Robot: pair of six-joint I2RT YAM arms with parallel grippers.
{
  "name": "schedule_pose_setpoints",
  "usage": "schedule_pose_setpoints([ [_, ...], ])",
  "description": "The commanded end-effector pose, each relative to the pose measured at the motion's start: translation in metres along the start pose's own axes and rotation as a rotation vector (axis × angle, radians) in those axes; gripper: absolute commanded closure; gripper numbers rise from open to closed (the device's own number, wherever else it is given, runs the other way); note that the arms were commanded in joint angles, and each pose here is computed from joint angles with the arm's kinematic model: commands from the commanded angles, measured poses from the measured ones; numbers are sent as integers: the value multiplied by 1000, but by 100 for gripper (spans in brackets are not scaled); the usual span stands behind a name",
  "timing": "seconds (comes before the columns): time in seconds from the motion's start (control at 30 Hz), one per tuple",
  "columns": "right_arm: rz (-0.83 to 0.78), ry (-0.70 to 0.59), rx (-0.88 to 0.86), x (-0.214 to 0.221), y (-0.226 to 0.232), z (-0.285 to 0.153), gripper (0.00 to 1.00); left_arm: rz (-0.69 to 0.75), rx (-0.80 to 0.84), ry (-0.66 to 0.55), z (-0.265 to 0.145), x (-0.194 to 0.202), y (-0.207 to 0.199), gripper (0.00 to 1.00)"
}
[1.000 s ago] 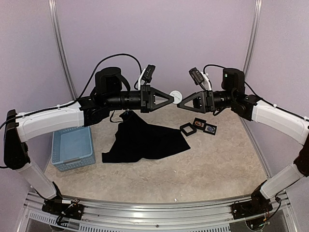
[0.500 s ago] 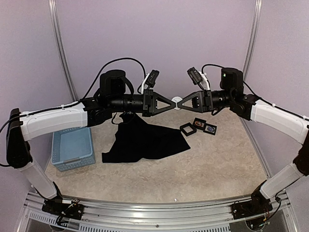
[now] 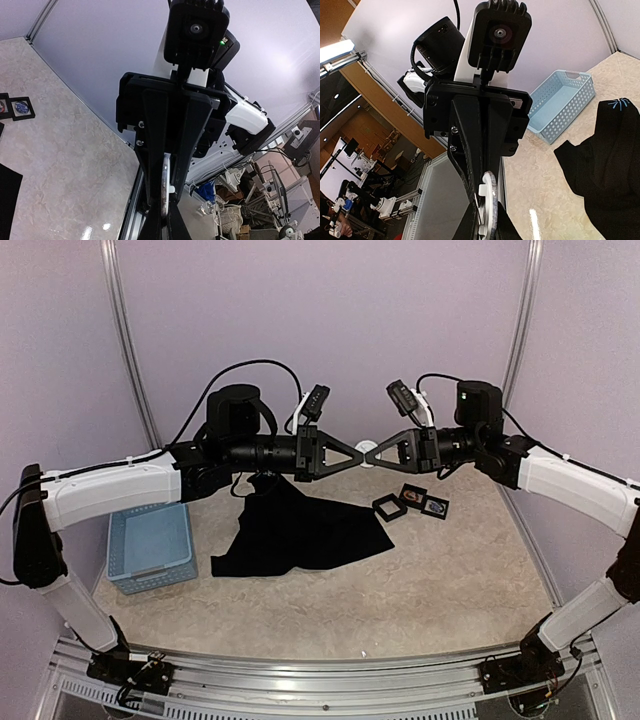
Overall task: Remove the brooch from the garment
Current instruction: Close the brooch at the center of the board.
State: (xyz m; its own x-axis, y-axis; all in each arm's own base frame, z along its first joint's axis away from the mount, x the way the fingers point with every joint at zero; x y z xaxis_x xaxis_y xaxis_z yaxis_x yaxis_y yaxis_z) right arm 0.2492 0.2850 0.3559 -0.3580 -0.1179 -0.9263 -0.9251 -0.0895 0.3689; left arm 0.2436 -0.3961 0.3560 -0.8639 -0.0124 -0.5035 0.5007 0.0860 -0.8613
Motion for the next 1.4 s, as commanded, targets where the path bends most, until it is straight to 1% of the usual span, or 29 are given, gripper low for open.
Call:
schedule_pose_setpoints([
  [0.0,0,3,0,-2,-3,5,90,10,18,13,2,-4,-6,100],
  [0.3,26,13,-1,1,-7,7,95,12,18,19,3,-3,-6,100],
  [0.53,56,38,46,6,-16,8,96,15,19,20,3,-4,-8,100],
  [1.1,141,77,263,16,-44,4,100,14,11,25,4,-2,-8,100],
  [1.37,179,51,367,18,-54,-6,100,14,3,18,3,-1,-8,100],
])
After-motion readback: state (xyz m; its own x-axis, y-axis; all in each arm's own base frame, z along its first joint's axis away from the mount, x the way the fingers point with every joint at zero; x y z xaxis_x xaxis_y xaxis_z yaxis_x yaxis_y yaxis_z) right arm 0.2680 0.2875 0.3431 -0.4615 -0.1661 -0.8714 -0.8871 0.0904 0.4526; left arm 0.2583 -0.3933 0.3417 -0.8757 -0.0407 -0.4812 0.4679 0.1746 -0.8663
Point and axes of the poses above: each gripper's point midway between its finger pads, its own z axis out along the fingers, its own y axis along the line the jaws close on, x = y × z, the point moved 5 cm from there along -z, back along the fingers, and after that the axes turned 13 degrees about -z, right-handed, at the moved point
